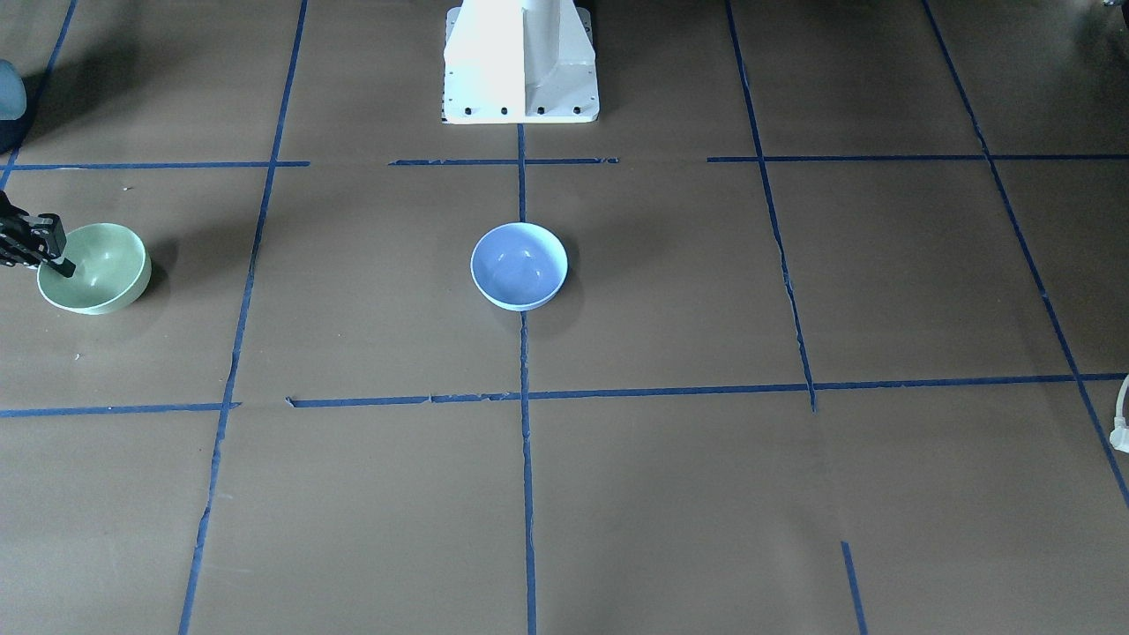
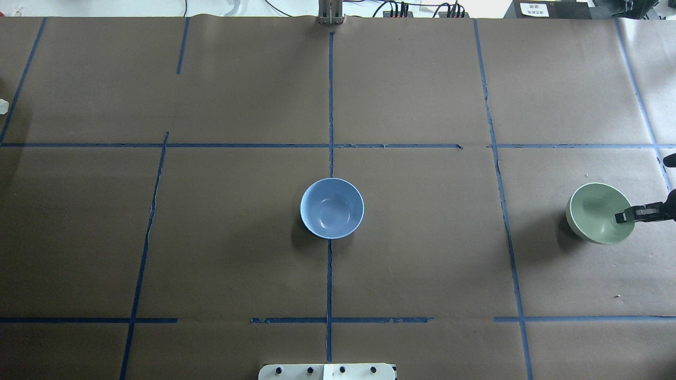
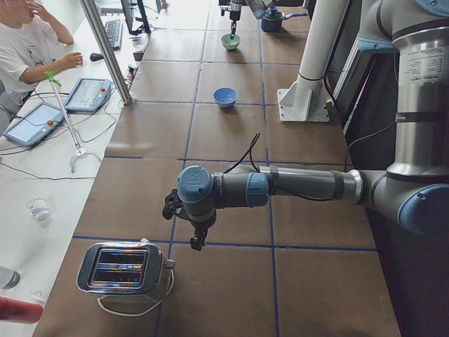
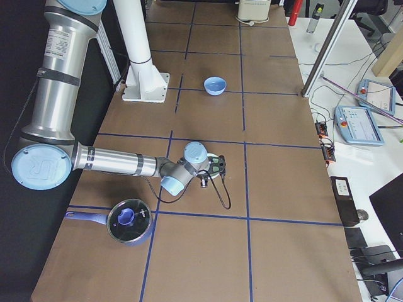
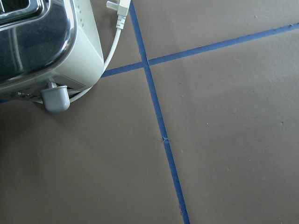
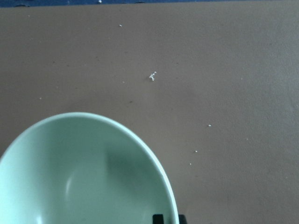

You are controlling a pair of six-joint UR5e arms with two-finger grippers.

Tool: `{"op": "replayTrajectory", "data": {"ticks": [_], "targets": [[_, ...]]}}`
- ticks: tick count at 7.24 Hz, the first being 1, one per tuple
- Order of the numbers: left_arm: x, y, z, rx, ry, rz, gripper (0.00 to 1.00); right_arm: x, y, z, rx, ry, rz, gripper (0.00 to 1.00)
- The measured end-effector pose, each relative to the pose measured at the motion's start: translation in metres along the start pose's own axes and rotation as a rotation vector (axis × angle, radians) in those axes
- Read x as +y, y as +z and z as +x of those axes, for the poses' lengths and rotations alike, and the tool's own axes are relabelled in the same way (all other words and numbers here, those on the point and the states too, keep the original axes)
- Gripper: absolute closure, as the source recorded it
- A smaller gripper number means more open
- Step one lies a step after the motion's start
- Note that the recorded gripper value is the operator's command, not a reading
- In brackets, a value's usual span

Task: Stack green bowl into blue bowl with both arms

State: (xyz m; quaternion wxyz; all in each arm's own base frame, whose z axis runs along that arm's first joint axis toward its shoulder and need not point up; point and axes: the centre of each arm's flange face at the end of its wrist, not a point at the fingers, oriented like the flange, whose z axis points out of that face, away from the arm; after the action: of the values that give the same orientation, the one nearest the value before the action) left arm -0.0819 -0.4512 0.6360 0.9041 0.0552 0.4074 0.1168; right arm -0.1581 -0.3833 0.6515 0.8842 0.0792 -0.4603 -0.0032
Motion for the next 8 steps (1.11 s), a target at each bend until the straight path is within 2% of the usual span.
{"op": "replayTrajectory", "data": {"ticks": [2,4,6,7,8], "targets": [[0.0,-0.001,0.001,-0.001,0.001,0.002,0.0,-0.013,-0.006,-0.025,-0.03,0.06,0.016,1.0],[-0.001,-0.002,0.002,-0.001,-0.001,0.003,0.0,-0.06,-0.005,-0.106,-0.068,0.15,0.018,1.0],[-0.001,-0.003,0.003,-0.001,-0.013,0.007,0.0,-0.111,-0.003,-0.243,-0.074,0.253,-0.031,0.98],[-0.002,-0.004,0.004,-0.001,-0.021,0.008,0.0,-0.125,0.003,-0.326,-0.07,0.308,-0.053,0.96],[-0.003,-0.004,0.004,-0.001,-0.026,0.009,0.0,-0.126,0.013,-0.409,-0.062,0.351,-0.066,0.93]]}}
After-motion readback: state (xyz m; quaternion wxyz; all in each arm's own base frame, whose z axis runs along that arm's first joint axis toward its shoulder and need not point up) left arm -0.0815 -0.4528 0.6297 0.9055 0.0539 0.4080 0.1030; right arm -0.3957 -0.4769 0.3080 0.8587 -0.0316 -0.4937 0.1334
